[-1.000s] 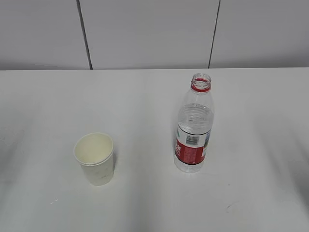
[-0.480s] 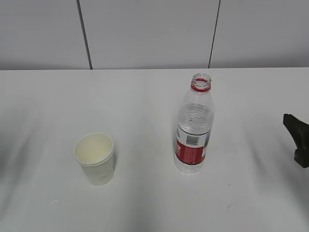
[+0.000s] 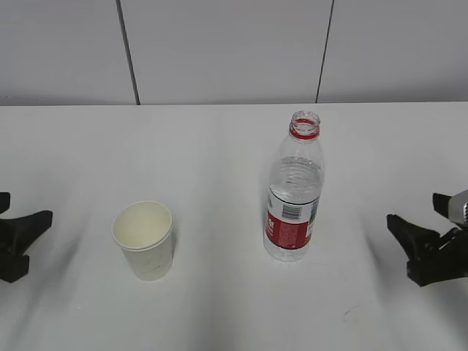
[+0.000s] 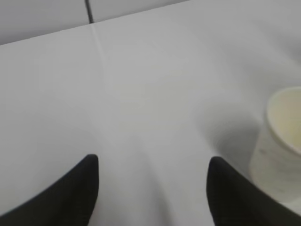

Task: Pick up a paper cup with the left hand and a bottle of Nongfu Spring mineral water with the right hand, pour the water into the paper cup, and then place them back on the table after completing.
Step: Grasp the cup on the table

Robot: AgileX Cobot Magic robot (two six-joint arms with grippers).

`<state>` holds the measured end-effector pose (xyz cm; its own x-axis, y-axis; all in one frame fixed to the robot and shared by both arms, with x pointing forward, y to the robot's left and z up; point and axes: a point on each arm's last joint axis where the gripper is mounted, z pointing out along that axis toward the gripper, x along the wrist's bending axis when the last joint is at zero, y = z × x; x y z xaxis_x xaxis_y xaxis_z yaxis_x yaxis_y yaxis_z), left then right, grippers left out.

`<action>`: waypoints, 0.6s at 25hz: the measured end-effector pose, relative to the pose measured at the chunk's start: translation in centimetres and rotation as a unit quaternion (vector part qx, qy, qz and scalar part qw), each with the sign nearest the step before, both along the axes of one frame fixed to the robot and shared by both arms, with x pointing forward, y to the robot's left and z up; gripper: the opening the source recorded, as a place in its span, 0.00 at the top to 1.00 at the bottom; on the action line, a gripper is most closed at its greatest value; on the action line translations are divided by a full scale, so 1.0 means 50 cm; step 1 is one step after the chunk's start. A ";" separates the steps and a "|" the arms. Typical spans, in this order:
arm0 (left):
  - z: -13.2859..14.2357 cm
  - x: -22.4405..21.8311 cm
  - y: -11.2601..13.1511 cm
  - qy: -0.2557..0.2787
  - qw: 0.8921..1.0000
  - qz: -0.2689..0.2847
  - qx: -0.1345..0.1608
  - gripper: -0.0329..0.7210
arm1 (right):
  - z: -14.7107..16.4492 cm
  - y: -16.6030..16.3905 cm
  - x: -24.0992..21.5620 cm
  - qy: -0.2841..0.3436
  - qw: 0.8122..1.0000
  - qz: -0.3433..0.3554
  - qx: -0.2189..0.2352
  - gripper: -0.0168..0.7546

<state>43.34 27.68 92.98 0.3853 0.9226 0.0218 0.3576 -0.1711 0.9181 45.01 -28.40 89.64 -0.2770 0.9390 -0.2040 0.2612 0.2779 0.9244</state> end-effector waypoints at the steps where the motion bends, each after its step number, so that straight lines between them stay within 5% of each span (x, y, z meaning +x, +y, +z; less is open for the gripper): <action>1: -0.003 -0.003 -0.004 -0.001 1.000 -0.012 0.000 0.36 | -0.009 0.002 0.001 0.011 1.000 0.006 0.000 0.24; 15: -0.040 -0.021 -0.049 0.016 0.985 -0.175 0.001 0.37 | -0.027 0.024 0.007 0.022 0.997 0.077 -0.003 0.24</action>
<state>42.28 25.24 91.00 0.6794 0.7337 0.0060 0.3048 -0.2897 0.9073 45.35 -27.19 88.30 -0.4268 0.8832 -0.1944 0.2551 0.3238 0.9111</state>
